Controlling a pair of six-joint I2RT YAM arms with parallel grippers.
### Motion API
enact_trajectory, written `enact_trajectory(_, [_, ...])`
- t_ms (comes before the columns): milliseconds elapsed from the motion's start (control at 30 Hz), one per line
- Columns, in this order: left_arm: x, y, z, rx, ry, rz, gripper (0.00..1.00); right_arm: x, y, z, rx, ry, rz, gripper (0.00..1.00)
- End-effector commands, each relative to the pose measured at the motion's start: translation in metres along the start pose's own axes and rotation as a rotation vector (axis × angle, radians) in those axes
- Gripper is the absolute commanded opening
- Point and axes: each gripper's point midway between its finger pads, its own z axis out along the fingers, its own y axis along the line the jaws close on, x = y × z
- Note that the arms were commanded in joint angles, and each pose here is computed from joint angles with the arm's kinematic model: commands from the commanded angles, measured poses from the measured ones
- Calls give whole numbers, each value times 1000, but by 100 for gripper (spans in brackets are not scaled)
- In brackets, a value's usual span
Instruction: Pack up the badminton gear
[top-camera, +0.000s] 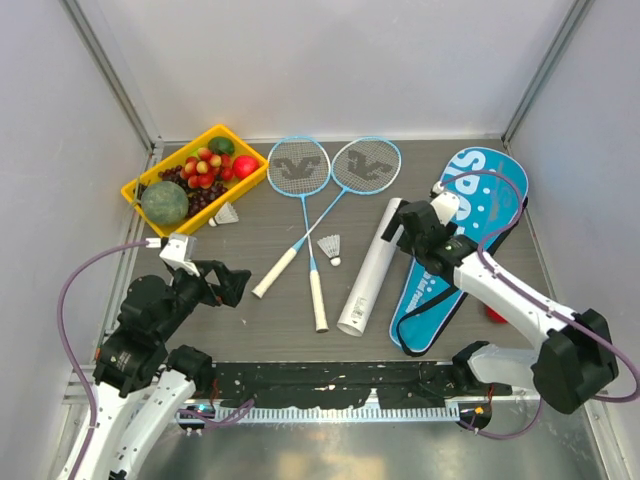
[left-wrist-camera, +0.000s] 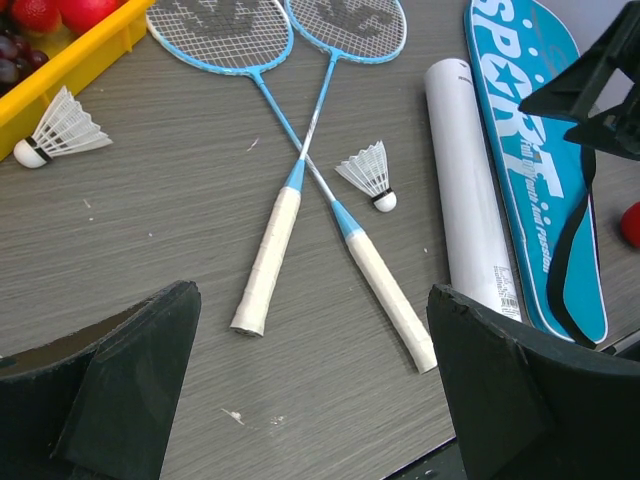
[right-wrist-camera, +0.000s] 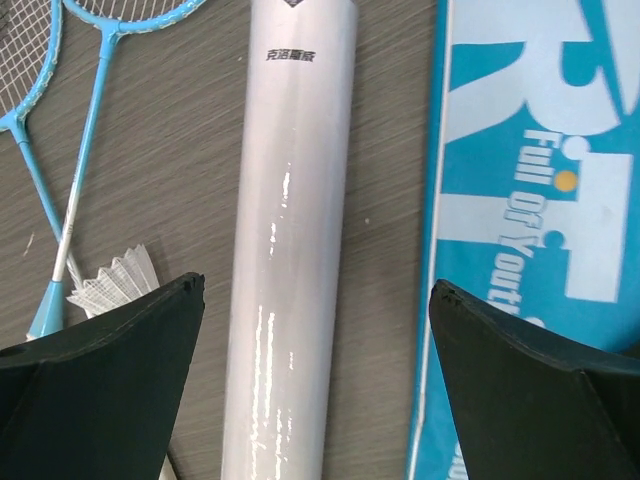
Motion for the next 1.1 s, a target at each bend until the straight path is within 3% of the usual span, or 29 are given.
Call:
enact_trajectory(0, [-5,-1,-2,9,-30,-6,100,-2,39,18,-162,48,52,98])
enact_trajectory(333, [-4,-2,-1,10,-28,-6,99,44,36,65,-51,194,35,96])
enact_trajectory(467, [-3,-2,0,16,-22,-5,99,63,47,80,-105,254,8,100])
enact_trajectory(667, [-1,-4,-1,26,-14,-9,98,74,51,82,-160,279,3,77])
enact_trajectory(867, [-2,-8,1,28,2,-56,97,49,52,61,-215,197,-25,57])
enact_trajectory(1067, [-15,-39,-2,145,57,-164,96,34,63,24,-390,136,-97,53])
